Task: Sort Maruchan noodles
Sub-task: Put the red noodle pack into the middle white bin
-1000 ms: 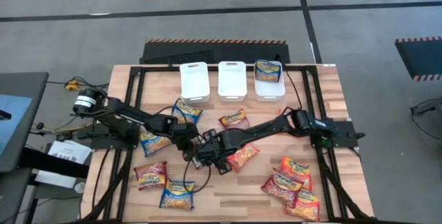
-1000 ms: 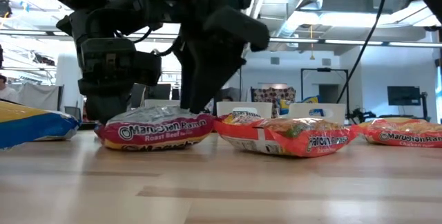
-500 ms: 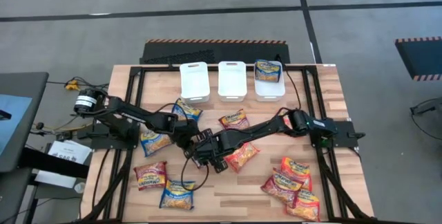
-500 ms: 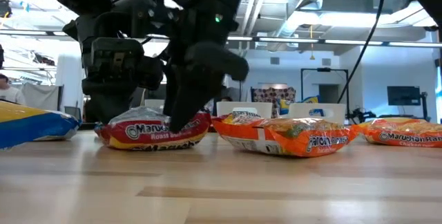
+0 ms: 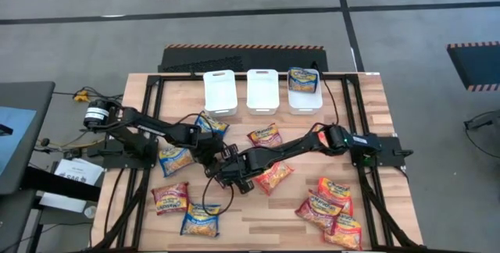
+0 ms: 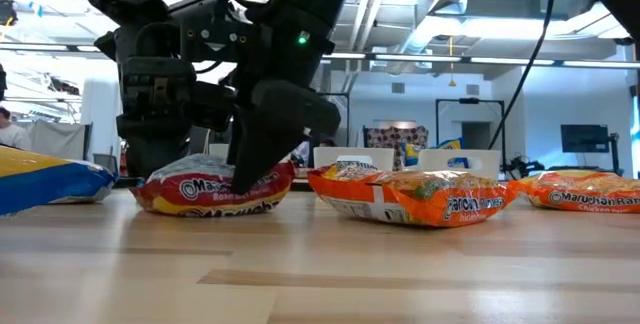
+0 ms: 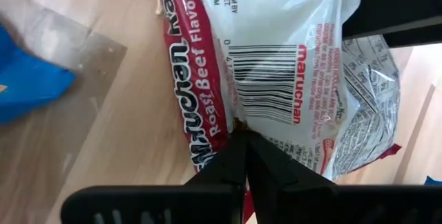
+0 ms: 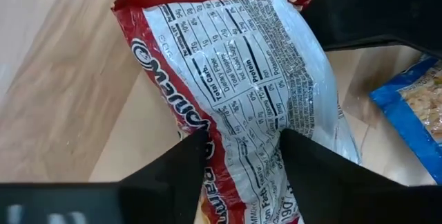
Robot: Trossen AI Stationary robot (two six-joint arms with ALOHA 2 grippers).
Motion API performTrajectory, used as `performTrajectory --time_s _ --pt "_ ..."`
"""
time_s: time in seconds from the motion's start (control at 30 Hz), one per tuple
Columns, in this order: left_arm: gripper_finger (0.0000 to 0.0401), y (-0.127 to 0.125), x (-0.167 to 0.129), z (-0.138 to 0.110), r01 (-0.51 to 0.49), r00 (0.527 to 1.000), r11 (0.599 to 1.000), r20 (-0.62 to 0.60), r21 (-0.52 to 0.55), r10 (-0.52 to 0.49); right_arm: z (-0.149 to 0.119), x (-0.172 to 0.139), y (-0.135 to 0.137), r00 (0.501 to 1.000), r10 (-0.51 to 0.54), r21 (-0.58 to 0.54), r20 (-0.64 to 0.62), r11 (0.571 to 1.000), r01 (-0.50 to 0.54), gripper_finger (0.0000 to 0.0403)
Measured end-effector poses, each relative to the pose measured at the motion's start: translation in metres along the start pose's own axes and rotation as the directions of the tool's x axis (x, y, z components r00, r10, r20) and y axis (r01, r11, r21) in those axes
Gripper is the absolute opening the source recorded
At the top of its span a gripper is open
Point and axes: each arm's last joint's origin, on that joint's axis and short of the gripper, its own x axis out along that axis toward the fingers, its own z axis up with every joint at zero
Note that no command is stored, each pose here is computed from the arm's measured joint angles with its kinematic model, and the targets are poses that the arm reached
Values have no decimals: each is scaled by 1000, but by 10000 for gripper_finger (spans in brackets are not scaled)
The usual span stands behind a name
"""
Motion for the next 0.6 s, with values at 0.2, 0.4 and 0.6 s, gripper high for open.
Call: performTrajectory --time_s 0.2,0.4,0.6 --pt "0 1 -1 1 -6 1000 1000 -1 19 6 0 0 1 1000 21 22 7 1000 -21 71" --pt "0 -3 -10 6 -17 1000 999 21 47 16 0 -6 -1 1000 8 18 2 1000 -8 12" --pt "0 -13 -36 12 -34 998 996 50 83 30 -9 -30 -7 997 35 42 -70 999 -32 5"
